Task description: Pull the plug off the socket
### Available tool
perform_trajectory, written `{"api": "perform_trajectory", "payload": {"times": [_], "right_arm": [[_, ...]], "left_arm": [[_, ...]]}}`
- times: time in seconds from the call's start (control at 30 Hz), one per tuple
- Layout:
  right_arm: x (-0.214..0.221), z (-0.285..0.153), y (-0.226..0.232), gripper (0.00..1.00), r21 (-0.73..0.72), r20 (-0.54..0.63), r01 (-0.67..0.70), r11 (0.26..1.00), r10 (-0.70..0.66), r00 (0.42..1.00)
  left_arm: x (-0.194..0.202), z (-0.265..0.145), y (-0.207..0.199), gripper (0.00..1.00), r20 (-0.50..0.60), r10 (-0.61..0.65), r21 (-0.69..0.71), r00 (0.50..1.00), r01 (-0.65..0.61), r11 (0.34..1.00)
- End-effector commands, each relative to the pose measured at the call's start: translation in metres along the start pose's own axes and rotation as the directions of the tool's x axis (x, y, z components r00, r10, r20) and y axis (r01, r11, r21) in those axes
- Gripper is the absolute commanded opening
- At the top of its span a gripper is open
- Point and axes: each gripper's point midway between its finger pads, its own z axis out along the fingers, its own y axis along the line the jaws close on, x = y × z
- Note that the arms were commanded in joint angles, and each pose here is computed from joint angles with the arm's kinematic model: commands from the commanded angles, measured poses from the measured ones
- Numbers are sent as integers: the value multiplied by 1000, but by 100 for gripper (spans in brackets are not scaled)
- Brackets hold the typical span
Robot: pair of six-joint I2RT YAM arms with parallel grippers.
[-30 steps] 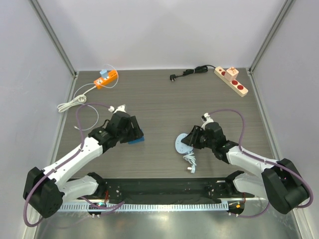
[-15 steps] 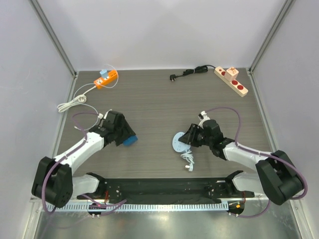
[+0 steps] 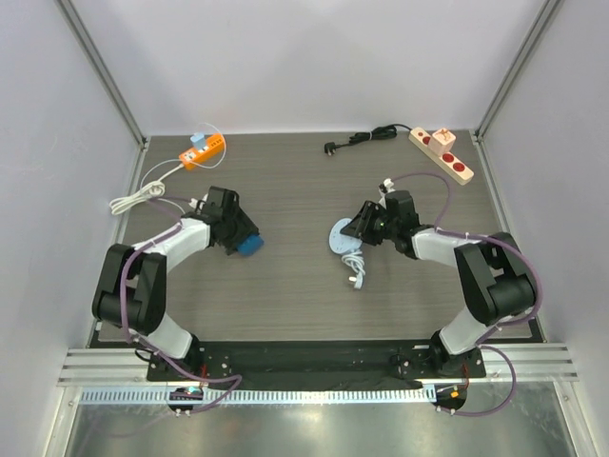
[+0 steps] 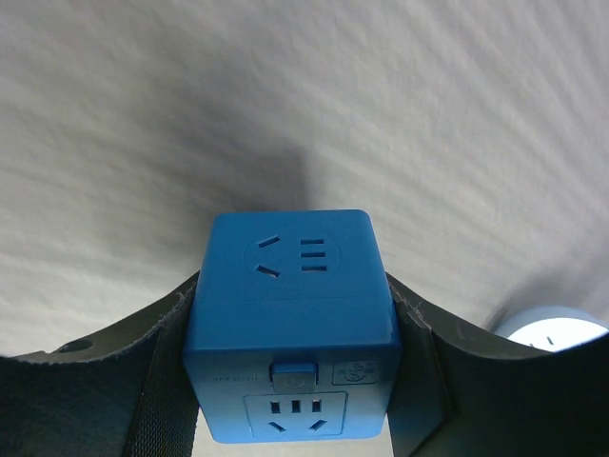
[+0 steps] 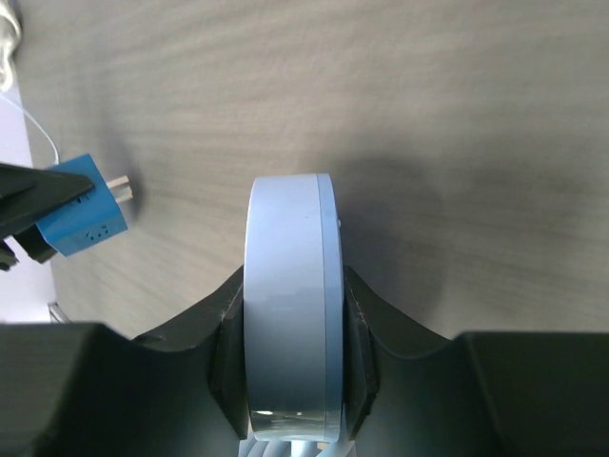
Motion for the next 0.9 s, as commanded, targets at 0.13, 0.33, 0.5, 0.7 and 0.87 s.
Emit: {"api": "perform_trajectory", "payload": {"times": [0.13,0.33,0.5,0.7,0.87], "right_arm": [[-27,26,0,22,-27,-13,36,999,-36,999],[-26,34,-10,38,14,-28,27,1000,-26,999],[-21,29,-18,59,52,-30,29,998,-28,999],[-27,24,-20,82,101,-83,81,992,-73,994],[-35,11,-16,100,130,-65,103,986,-96,993]], "left_arm": [[-42,15,-27,9,23,-18,97,1000,15,995],[-41,21,-32,44,4,9,114,1000,-9,993],[-40,12,-29,76,21,21,123,1000,-23,992],[-52,-22,-46,96,85,66,193,994,-81,978],[-62,-57,-50,100,136,101,192,986,-127,973]]}}
